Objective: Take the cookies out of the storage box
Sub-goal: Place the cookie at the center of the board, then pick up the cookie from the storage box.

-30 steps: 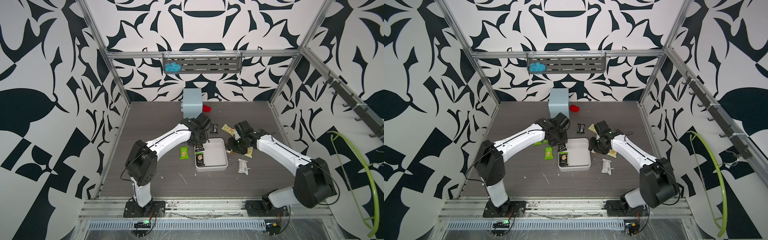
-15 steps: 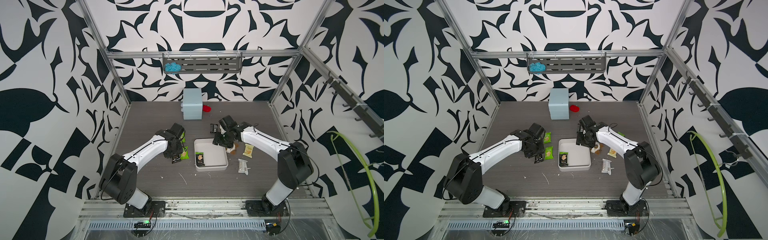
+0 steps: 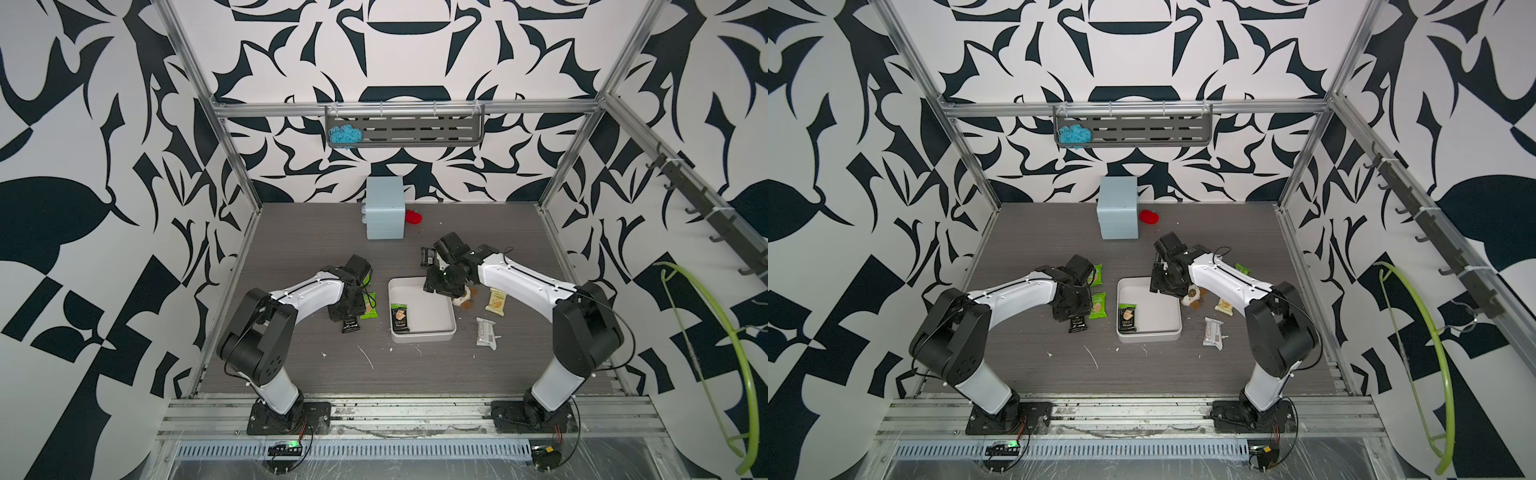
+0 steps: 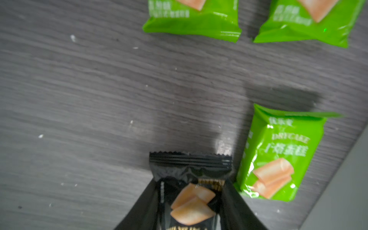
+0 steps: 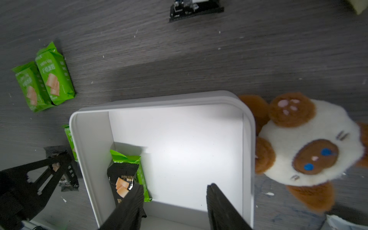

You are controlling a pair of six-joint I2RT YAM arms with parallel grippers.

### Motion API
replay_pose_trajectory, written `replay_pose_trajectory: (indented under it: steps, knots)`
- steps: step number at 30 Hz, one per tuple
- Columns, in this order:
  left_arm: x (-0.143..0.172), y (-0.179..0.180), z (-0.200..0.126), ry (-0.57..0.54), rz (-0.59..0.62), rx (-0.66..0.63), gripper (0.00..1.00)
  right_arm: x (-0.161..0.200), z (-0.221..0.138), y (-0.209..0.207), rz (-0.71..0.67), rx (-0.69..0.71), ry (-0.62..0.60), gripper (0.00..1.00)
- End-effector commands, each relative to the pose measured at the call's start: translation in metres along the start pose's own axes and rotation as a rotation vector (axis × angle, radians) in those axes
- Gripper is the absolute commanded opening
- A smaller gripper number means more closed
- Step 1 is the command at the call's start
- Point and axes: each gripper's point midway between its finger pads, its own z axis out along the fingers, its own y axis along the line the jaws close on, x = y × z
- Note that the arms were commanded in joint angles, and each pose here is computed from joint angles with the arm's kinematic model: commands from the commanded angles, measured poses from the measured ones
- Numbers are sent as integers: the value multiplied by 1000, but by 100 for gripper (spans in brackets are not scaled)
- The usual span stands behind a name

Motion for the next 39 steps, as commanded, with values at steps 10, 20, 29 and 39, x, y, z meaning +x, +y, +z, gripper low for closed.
replay_pose_trajectory:
  steps: [10,20,29,39]
  knots:
    - [-10,-2,-12,-21,-13,-6,66,15,-35,-17,-50,29,-46,57]
    - [-3,-48,-83,-166,-42,81,68,34,-44,-28,-79,11,-41,57]
    - [41,-129,-96,-195,77,49,68,47,-57,-46,-75,-15,-56,57]
    - [72,-167,-57,-106,136,-80,69,48,-72,-85,-3,-56,-59,57]
